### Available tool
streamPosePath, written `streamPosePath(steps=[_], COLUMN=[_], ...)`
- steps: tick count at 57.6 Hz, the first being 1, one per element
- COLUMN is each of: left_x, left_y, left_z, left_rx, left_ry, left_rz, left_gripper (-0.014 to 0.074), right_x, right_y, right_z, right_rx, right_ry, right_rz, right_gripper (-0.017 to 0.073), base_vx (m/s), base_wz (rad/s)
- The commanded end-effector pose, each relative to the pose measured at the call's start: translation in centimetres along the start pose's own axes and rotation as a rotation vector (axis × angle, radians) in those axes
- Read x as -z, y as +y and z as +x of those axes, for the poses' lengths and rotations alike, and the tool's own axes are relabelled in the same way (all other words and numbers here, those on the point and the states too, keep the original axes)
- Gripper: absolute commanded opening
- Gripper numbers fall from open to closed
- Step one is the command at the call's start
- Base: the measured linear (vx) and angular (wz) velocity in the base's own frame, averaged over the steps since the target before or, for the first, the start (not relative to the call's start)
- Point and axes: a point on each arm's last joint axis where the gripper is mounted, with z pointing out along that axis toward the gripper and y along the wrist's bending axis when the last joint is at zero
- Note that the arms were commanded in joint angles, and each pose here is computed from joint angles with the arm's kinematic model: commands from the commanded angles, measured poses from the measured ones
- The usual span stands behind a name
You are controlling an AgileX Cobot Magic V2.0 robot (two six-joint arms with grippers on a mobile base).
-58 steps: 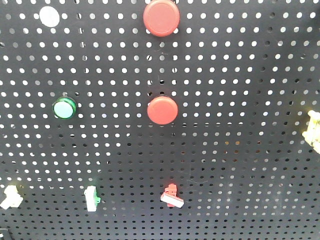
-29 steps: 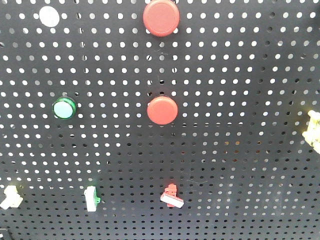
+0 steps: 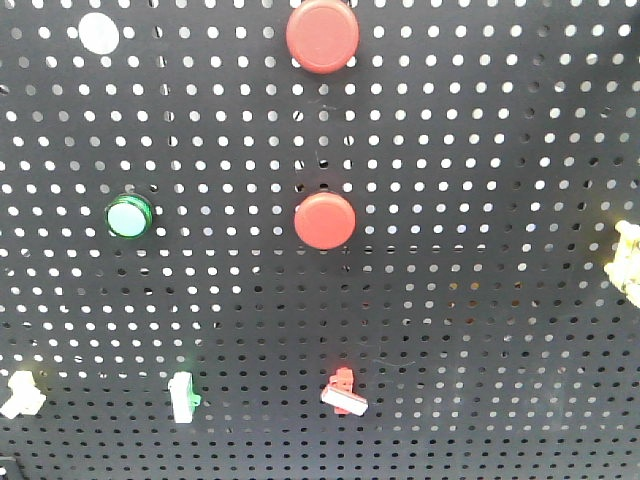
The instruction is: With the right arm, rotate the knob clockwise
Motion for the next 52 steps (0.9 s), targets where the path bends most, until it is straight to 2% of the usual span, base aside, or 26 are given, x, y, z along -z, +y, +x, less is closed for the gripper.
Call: streamPosePath(steps=[1,9,21,26,35,39,45,51,52], left_x=[-0.02,-0.02,-0.02,-0.02,-0.02,-0.02,-0.02,-0.02,-0.02], left_y=[0.07,0.07,0.07,0.07,0.07,0.07,0.07,0.07,0.07], left_z=[-0.3,-0.3,-0.3,-0.3,-0.3,-0.3,-0.3,-0.3,-0.3], left_rx=[0.017,0.017,0.017,0.017,0.017,0.017,0.017,0.017,0.017], left_ry=[-0.069,-0.069,-0.069,-0.069,-0.069,-0.069,-0.069,-0.069,-0.069], left_rz=[-0.005,-0.005,-0.005,-0.005,-0.005,-0.005,-0.005,-0.005,-0.005], left_gripper=[-0.0006,-0.0006,-0.0006,-0.0006,-0.0006,-0.0006,-0.0006,-0.0006,-0.0006], right_x=[0.3,0.3,0.15,-0.06,-0.3,-0.51,-0.63,-0.63,-0.63], right_y=[-1.08,-1.11,-1.04,-1.02,-1.04,-1.0,-0.97,-0.97,-0.97], right_z=[-1.06,-1.03,-0.91,-0.76,-0.51,-0.37,-0.3,-0.3,-0.31], right_rx=[0.009,0.024,-0.007,-0.014,-0.044,-0.069,-0.159,-0.315,-0.36], right_ry=[-0.065,-0.06,-0.054,-0.045,-0.027,-0.019,-0.02,-0.027,-0.029], right_rz=[0.077,0.081,0.076,0.077,0.084,0.084,0.082,0.08,0.079], right_gripper=[0.0193,0.0193,0.0188,0.0148,-0.0016,-0.0015,-0.001,-0.0009,-0.0009], base_vx=[0.0,0.0,0.0,0.0,0.0,0.0,0.0,0.0,0.0], base_wz=[0.0,0.0,0.0,0.0,0.0,0.0,0.0,0.0,0.0])
